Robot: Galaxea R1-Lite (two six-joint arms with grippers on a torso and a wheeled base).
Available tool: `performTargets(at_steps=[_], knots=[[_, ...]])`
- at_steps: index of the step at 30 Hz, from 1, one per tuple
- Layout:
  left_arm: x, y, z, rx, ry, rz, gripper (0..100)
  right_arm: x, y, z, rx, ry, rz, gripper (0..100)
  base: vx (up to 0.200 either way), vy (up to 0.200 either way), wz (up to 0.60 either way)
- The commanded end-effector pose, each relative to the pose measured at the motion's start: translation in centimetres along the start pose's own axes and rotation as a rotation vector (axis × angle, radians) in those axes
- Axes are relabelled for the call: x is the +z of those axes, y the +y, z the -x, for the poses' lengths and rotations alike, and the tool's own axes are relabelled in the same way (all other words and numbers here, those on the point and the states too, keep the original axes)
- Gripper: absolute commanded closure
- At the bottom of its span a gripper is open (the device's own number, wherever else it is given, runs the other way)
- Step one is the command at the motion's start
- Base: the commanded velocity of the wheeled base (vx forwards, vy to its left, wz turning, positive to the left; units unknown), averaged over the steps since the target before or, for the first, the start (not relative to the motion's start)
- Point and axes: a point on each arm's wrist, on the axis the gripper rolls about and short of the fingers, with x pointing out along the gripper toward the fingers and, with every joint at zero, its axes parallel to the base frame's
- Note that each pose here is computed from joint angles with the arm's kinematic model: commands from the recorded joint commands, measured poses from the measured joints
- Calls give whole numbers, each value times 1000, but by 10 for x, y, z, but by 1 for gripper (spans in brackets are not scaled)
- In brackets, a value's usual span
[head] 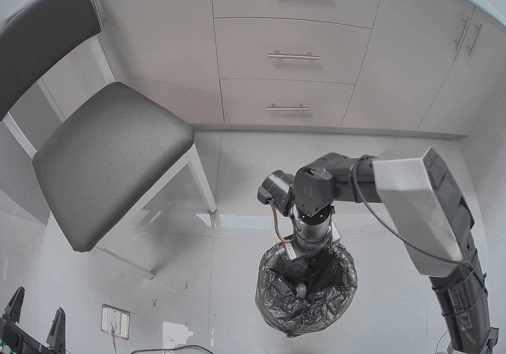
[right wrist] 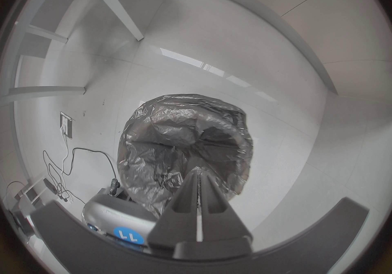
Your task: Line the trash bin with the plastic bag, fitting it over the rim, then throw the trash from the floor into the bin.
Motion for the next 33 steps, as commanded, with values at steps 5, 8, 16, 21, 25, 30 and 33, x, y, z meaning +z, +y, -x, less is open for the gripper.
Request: performTargets(at_steps=[5, 8, 16, 21, 25, 30, 33], knots=[[-5, 0, 0, 0, 0, 0, 0, -9, 28, -67, -22, 58, 62, 100, 0, 0, 0], [-5, 0, 0, 0, 0, 0, 0, -11, 29, -72, -28, 71, 75, 100, 0, 0, 0], [-5, 0, 0, 0, 0, 0, 0, -24, 35, -102, -115, 135, 117, 100, 0, 0, 0], [-5, 0, 0, 0, 0, 0, 0, -29, 38, -116, -124, 155, 126, 100, 0, 0, 0], [-5, 0, 0, 0, 0, 0, 0, -33, 38, -127, -136, 177, 129, 100, 0, 0, 0], [-5, 0, 0, -1, 0, 0, 0, -37, 40, -140, -142, 189, 132, 100, 0, 0, 0], [-5, 0, 0, 0, 0, 0, 0, -38, 43, -149, -143, 178, 128, 100, 0, 0, 0]])
